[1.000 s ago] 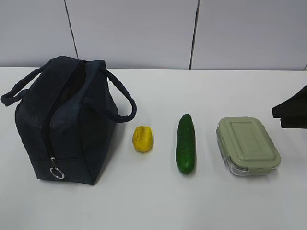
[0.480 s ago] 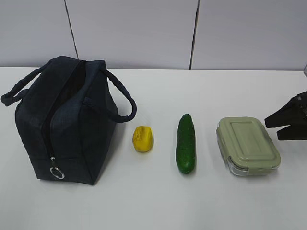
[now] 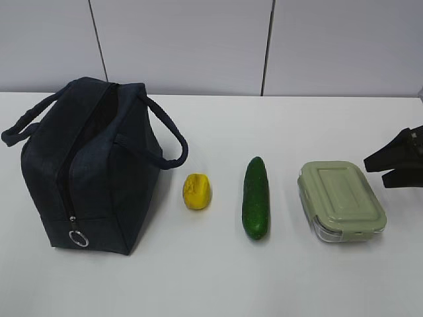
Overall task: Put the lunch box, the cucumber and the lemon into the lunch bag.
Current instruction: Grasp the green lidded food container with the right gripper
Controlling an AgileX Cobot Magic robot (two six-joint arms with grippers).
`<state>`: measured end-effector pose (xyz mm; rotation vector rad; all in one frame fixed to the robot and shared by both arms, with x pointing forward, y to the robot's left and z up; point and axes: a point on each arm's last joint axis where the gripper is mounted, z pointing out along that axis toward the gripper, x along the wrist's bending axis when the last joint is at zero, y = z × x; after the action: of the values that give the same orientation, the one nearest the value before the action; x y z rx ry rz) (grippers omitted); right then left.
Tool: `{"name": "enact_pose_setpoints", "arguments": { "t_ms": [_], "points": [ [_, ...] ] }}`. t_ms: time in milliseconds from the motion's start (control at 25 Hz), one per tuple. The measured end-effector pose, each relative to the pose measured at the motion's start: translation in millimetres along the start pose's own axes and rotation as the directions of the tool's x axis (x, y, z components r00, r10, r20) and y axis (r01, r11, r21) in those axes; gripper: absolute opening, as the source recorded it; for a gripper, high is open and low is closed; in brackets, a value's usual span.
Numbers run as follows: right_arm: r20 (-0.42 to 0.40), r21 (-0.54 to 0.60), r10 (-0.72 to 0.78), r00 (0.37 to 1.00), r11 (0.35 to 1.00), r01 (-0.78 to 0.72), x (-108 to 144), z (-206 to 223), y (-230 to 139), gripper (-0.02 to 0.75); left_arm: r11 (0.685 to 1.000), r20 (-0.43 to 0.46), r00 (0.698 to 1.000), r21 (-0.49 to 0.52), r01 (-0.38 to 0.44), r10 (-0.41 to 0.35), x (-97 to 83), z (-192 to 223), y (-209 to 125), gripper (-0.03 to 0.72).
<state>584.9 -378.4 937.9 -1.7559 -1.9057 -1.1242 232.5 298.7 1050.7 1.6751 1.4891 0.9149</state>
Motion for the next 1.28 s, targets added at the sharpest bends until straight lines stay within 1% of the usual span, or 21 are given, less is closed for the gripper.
{"name": "enact_pose_setpoints", "arguments": {
  "t_ms": [240, 520, 720, 1000, 1280],
  "points": [
    [-0.051, -0.016, 0.005, 0.999, 1.000, -0.006, -18, 16, -1, 0.615, 1.000, 0.000, 1.000, 0.000, 0.000, 0.000, 0.0, 0, 0, 0.239],
    [-0.063, -0.054, 0.039, 0.997, 0.998, -0.043, -37, 15, -5, 0.615, 1.000, 0.000, 1.000, 0.000, 0.000, 0.000, 0.0, 0, 0, 0.239],
    [-0.066, -0.078, 0.038, 0.997, 0.996, -0.043, -38, 13, -4, 0.615, 1.000, 0.000, 1.000, 0.000, 0.000, 0.000, 0.0, 0, 0, 0.239],
    [-0.067, -0.081, 0.035, 0.997, 0.996, -0.041, -38, 13, -3, 0.612, 1.000, 0.000, 1.000, 0.000, 0.000, 0.000, 0.0, 0, 0, 0.239],
    [-0.066, -0.036, 0.011, 0.998, 0.999, -0.013, -33, 21, -4, 0.607, 1.000, 0.000, 1.000, 0.000, 0.000, 0.000, 0.0, 0, 0, 0.239]
  ]
}}
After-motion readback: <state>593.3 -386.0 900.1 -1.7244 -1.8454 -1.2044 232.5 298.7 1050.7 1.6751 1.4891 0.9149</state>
